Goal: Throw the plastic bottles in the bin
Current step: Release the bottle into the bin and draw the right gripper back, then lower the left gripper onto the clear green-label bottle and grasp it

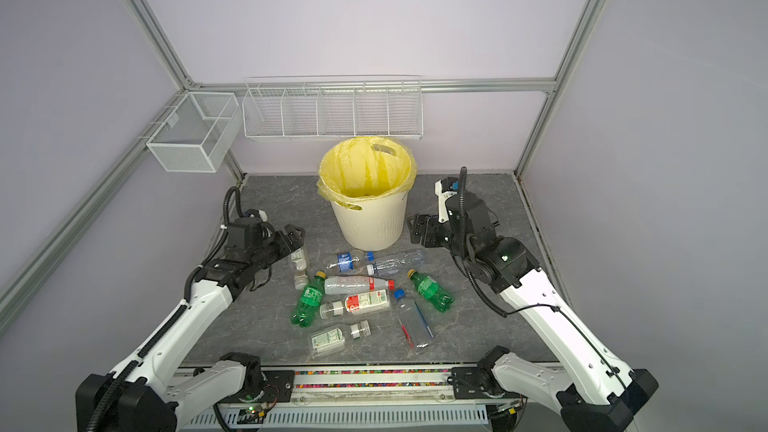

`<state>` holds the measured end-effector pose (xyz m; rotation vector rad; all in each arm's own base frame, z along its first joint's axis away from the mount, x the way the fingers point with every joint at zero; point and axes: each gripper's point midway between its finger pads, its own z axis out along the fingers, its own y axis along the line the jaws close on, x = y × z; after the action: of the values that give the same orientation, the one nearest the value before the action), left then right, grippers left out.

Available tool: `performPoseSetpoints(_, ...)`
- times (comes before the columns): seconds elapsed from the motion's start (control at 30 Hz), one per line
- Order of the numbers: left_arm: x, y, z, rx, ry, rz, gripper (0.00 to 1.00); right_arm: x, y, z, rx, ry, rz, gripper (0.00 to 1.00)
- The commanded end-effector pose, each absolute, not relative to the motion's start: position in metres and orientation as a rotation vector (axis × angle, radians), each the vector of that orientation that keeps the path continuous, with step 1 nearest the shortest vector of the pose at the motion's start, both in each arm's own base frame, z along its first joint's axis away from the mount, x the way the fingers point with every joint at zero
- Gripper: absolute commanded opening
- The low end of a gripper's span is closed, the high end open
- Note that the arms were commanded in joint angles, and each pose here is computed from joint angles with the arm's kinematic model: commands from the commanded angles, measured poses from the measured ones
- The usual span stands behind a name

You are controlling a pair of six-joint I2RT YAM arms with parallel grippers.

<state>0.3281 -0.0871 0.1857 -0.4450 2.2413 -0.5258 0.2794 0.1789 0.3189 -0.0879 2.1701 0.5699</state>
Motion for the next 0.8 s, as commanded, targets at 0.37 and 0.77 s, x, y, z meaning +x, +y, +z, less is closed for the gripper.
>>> performPoseSetpoints(0.37, 0.324, -0.073, 0.174, -0.466, 2.338, -0.382, 0.99, 0.238, 0.140, 0.275, 0.014, 2.236, 0.520, 0.88)
performPoseSetpoints(0.77, 0.333, -0.068, 0.160, -0.457, 2.415, -0.283, 0.99, 0.224, 0.119, 0.251, 0.055, 2.279, 0.440, 0.88)
